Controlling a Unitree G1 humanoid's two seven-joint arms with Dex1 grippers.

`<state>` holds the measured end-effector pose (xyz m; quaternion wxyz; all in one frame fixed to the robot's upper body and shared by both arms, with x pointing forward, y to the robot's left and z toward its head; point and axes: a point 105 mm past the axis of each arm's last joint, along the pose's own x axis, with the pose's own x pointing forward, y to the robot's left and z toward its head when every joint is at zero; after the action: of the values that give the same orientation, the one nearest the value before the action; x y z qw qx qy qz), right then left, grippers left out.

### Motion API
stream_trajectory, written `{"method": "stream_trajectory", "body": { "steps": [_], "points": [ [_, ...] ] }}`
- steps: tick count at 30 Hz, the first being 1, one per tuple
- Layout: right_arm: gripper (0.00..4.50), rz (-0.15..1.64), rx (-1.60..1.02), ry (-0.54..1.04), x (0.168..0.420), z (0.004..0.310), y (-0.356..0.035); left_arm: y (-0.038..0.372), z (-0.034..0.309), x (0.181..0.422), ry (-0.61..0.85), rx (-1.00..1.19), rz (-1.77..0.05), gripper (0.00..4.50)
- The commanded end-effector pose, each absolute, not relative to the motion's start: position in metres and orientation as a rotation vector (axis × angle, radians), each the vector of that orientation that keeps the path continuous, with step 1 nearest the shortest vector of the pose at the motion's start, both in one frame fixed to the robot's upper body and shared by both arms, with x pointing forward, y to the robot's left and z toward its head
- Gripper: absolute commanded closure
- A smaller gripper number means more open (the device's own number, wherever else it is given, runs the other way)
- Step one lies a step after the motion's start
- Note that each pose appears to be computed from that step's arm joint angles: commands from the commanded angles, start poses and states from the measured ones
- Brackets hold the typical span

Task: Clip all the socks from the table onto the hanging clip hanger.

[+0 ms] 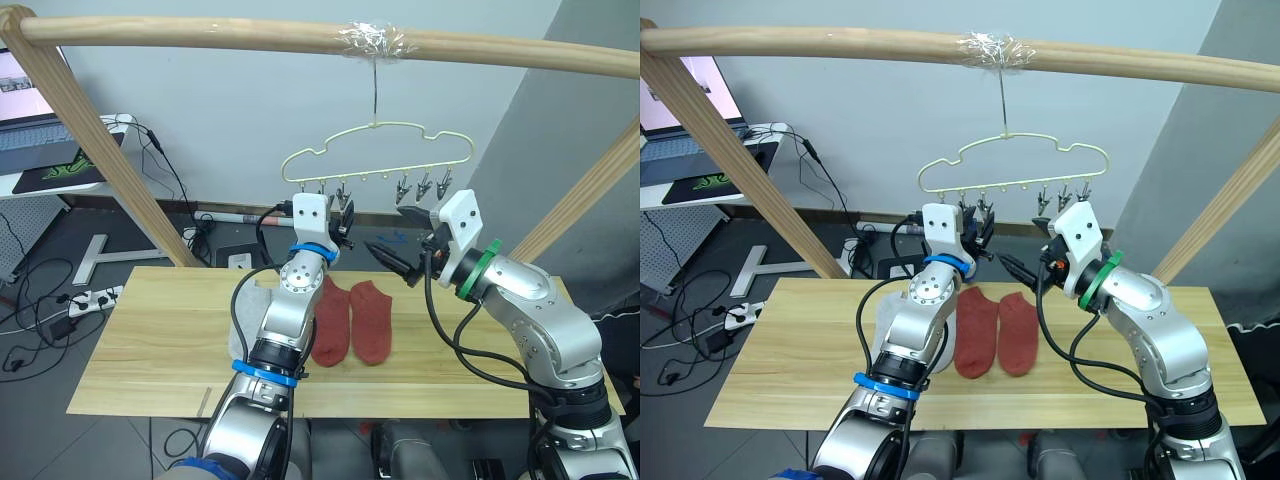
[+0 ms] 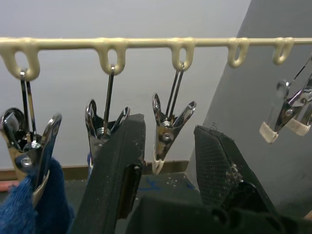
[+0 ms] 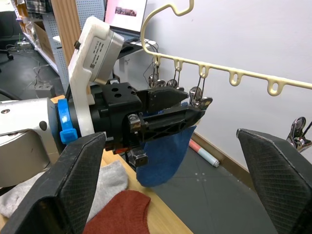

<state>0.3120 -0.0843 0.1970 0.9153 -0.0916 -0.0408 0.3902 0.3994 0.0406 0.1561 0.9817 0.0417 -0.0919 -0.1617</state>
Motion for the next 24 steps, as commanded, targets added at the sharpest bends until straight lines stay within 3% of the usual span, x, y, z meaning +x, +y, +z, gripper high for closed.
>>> {"method": "stream_trajectory", "body": {
  "steps": [1, 24],
  "points": [
    [0.0, 0.812, -0.196, -0.142, 0.305, 0.21, -0.082, 0.034, 0.168, 0.4, -0.228, 0.085, -0.333, 2.64],
    [0.0, 0.808, -0.192, -0.139, 0.305, 0.21, -0.082, 0.031, 0.184, 0.406, -0.288, 0.091, -0.301, 2.64]
  ]
}}
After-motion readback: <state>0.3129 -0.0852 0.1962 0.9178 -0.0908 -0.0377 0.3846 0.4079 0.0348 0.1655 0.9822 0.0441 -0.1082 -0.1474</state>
